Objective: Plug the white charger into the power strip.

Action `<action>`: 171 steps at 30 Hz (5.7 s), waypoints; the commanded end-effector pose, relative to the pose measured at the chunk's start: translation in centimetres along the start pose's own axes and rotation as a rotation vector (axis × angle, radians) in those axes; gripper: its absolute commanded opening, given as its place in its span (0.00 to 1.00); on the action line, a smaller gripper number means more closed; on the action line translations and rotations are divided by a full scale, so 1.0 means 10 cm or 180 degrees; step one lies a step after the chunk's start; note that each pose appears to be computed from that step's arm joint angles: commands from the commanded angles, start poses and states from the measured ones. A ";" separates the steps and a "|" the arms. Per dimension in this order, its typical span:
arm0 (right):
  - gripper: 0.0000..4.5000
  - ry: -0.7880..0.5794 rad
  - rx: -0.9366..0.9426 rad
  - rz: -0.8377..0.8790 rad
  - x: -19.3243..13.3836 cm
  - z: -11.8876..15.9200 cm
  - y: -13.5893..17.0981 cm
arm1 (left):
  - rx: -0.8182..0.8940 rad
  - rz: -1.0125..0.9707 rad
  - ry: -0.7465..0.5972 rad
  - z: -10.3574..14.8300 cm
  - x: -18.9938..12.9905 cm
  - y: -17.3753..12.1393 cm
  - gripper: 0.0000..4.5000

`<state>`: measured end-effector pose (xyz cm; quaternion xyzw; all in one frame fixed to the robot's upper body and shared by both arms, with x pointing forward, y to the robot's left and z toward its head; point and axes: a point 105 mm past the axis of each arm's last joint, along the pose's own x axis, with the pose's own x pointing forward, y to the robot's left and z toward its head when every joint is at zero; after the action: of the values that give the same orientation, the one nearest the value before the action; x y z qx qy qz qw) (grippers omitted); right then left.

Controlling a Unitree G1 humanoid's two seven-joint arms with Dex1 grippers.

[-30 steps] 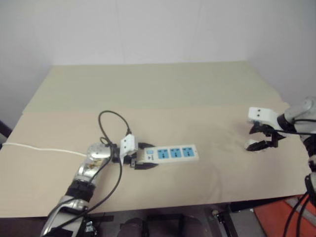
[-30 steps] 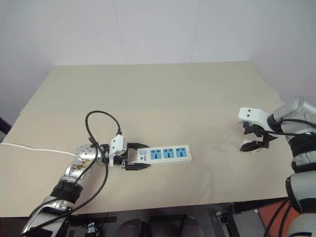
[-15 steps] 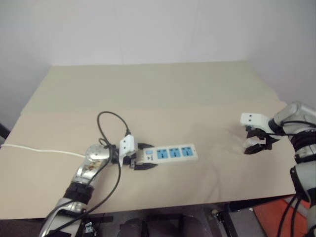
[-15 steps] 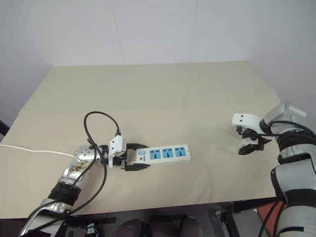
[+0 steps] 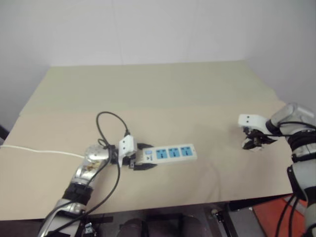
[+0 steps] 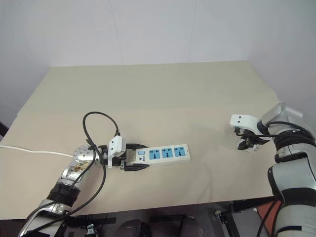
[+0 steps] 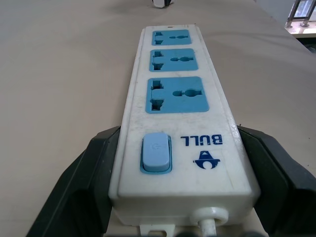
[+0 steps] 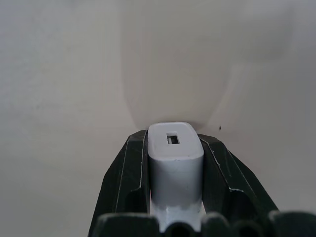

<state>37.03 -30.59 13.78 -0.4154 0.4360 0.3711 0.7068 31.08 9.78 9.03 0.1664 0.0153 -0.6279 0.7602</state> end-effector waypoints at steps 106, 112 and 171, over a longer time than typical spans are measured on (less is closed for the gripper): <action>0.25 -0.3549 -0.0544 0.1049 0.58 1.87 1.37 | 0.0018 -0.0096 0.0393 -0.05 -0.13 -0.02 0.73; 0.25 -0.3636 -0.0519 0.1197 0.56 1.94 1.39 | 0.0037 -0.0104 0.0410 -0.06 -0.16 -0.02 0.73; 1.00 -0.3674 -0.0558 0.1087 0.48 2.02 1.29 | 0.0049 0.0031 0.0142 0.23 -0.29 0.09 0.99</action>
<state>33.10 -5.99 11.69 -0.1320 -0.0015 0.6870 0.7146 30.63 11.80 9.81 0.1752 0.0622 -0.6231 0.7597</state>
